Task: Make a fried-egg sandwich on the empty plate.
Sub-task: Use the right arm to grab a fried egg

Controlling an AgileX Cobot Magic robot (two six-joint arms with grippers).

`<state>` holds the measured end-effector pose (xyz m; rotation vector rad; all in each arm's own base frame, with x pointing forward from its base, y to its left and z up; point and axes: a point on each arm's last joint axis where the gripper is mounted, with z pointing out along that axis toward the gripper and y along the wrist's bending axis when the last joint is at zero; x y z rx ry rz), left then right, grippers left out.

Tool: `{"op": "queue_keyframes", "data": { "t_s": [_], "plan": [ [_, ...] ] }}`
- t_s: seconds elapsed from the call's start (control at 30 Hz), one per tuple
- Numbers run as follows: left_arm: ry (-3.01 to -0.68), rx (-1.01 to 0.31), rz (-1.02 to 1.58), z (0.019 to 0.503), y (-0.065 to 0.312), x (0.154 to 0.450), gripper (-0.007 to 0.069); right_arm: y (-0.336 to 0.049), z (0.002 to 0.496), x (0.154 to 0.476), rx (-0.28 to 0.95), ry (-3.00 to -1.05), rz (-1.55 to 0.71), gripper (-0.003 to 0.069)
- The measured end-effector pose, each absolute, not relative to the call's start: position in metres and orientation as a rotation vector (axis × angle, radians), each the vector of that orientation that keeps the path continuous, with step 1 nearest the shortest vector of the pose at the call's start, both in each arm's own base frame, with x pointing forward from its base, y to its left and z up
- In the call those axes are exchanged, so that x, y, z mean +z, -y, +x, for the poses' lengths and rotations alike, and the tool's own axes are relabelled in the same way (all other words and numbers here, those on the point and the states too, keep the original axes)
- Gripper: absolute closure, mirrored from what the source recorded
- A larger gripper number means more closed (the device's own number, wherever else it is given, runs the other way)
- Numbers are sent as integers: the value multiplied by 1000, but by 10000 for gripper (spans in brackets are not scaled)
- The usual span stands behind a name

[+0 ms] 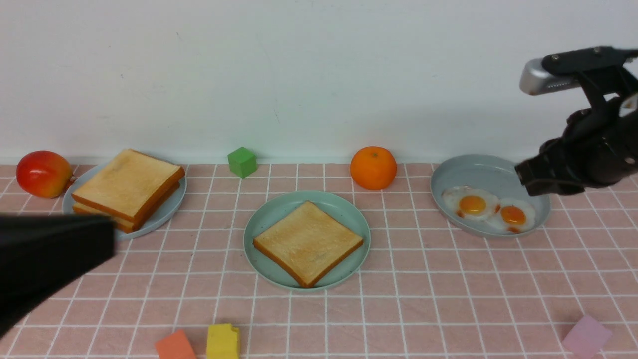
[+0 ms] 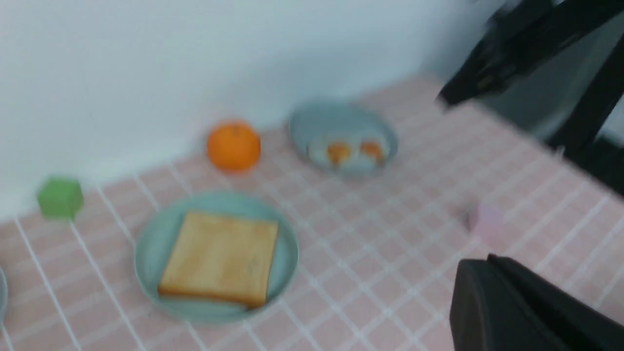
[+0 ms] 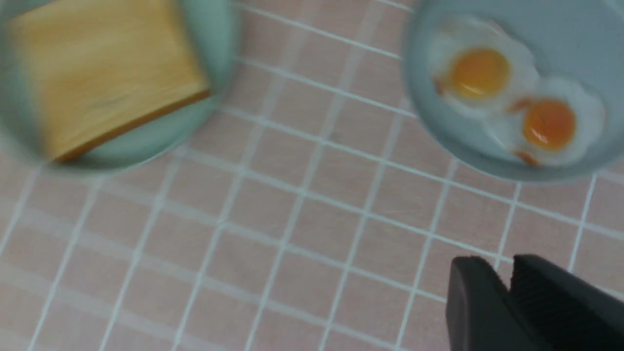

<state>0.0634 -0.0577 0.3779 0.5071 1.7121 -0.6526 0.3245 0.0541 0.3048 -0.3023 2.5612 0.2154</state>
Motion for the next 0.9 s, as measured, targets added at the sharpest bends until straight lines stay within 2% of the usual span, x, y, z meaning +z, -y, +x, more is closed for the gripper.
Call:
{"op": "queue_keyframes", "data": {
  "t_s": [0.13,0.43,0.6,0.9],
  "plan": [
    [-1620,-666,480,49,45,369,638,-38,366,272,293,-2648,-141,483],
    [-1591,-672,469,48,44,369,638,-11,431,214,393,-2704,164,300],
    [-1607,-670,472,51,47,368,638,-11,458,192,431,-2680,209,283],
    [-1618,-670,474,53,48,367,638,-12,480,173,446,-2670,221,281]
  ]
}}
